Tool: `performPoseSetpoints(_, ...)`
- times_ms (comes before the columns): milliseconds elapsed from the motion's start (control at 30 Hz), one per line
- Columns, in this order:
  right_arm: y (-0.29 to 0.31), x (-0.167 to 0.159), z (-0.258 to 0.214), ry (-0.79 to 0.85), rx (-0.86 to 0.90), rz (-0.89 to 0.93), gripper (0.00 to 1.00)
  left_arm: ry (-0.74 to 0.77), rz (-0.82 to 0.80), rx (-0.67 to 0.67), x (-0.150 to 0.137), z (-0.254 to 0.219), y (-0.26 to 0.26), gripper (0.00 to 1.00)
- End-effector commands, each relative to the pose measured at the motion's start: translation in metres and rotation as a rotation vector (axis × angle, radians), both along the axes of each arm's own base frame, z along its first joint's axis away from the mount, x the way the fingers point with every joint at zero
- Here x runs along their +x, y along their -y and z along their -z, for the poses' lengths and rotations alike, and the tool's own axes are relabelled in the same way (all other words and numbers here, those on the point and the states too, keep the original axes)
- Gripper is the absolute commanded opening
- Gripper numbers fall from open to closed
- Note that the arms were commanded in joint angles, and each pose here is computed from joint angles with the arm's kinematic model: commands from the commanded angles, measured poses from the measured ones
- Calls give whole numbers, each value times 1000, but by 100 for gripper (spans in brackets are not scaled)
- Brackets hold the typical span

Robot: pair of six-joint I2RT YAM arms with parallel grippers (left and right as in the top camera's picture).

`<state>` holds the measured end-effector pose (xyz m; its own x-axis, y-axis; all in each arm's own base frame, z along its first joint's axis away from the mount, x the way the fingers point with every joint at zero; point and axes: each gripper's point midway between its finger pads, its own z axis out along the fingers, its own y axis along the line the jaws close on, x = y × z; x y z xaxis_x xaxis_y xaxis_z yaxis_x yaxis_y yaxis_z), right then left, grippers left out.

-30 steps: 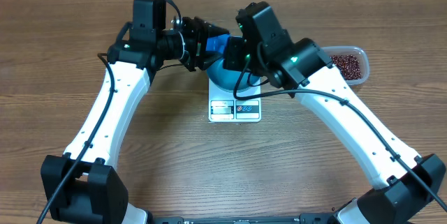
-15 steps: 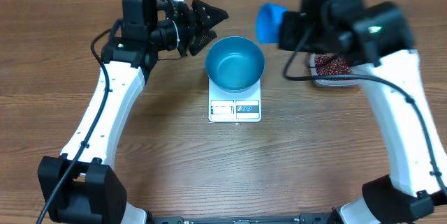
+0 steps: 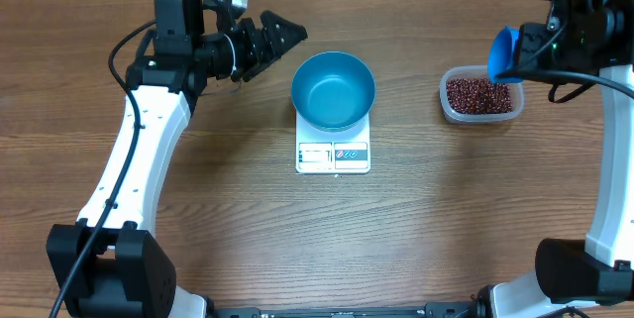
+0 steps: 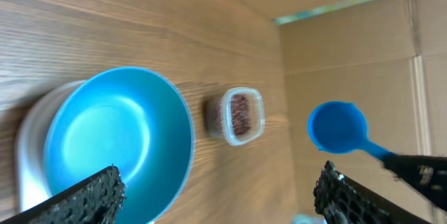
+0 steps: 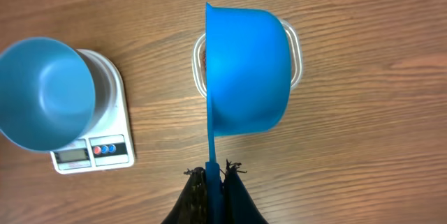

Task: Scoop item into bowl and weigh 150g on scale
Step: 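Carry the scoop with the right gripper into the bean tub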

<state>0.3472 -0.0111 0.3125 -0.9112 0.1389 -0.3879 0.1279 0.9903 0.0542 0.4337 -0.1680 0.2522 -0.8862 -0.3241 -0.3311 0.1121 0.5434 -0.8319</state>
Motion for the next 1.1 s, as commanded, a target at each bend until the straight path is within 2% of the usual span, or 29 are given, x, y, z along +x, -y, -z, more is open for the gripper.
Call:
performPoseSetpoints(0, 3, -1, -3, 8, -47, -50, 4, 89, -8, 117, 2, -2, -11, 93)
performPoseSetpoints(300, 18, -9, 53, -196, -150, -121, 4, -4, -108, 332, -2, 36, -42, 100)
performPoseSetpoints(467, 18, 5, 88, -285, -152, -164, 4, -64, -156, 413, -8, 51, -57, 99)
performPoseSetpoints(733, 32, 24, 120, -365, -238, -216, 4, -76, -144, 431, -12, 55, -58, 100)
performPoseSetpoints(1067, 32, 38, 139, -378, -247, -289, 4, -82, -145, 436, -12, 56, -59, 100)
